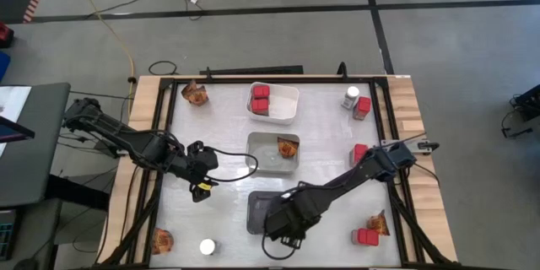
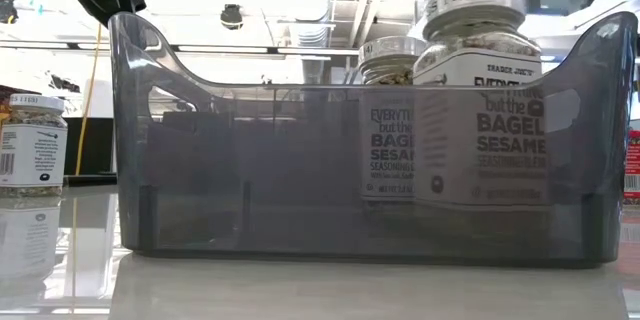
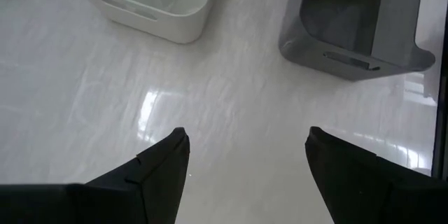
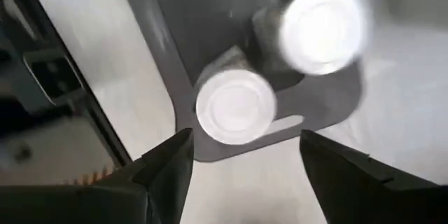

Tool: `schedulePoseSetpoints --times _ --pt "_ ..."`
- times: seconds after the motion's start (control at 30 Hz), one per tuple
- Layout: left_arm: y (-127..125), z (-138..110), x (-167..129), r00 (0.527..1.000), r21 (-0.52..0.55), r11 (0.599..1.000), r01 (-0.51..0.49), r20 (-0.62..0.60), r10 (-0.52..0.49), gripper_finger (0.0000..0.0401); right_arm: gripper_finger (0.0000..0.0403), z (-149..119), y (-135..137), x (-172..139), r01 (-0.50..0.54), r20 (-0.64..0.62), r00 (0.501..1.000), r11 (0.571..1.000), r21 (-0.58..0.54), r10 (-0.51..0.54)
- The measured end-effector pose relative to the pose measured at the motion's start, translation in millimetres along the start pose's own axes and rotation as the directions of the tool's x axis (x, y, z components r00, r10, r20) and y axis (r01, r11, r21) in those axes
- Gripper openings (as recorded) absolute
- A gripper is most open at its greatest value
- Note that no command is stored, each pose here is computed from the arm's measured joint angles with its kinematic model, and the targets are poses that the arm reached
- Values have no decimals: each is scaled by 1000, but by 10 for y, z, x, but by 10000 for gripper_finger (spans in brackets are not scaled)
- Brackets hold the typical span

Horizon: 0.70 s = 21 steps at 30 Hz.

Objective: Sort spices by type
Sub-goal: Put the red seasoning can into the white bin

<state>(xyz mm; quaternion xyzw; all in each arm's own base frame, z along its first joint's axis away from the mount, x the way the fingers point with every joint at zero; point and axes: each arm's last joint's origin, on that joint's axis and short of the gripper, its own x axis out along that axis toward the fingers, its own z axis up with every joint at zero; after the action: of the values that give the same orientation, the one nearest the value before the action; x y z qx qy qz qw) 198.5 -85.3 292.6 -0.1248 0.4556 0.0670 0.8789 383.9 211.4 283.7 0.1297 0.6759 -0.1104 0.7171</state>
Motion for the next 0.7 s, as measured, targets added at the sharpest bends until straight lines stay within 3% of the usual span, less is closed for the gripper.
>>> schedulePoseSetpoints --times 0.17,0.37,0.53,0.7 --pt "0 1 0 1000 0 1000 0 1 0 274 285 -167 -54 -378 33 218 974 988 153 -67" --pt "0 6 0 1000 -6 1000 -8 12 8 274 285 -437 -45 -682 28 463 871 958 285 -163" --pt "1 17 1 999 -16 1000 -21 31 21 274 285 -699 -62 -571 27 481 843 913 407 -240" --pt "11 29 3 998 -23 999 -33 45 34 274 285 -1059 -202 -325 25 424 848 823 567 -318"
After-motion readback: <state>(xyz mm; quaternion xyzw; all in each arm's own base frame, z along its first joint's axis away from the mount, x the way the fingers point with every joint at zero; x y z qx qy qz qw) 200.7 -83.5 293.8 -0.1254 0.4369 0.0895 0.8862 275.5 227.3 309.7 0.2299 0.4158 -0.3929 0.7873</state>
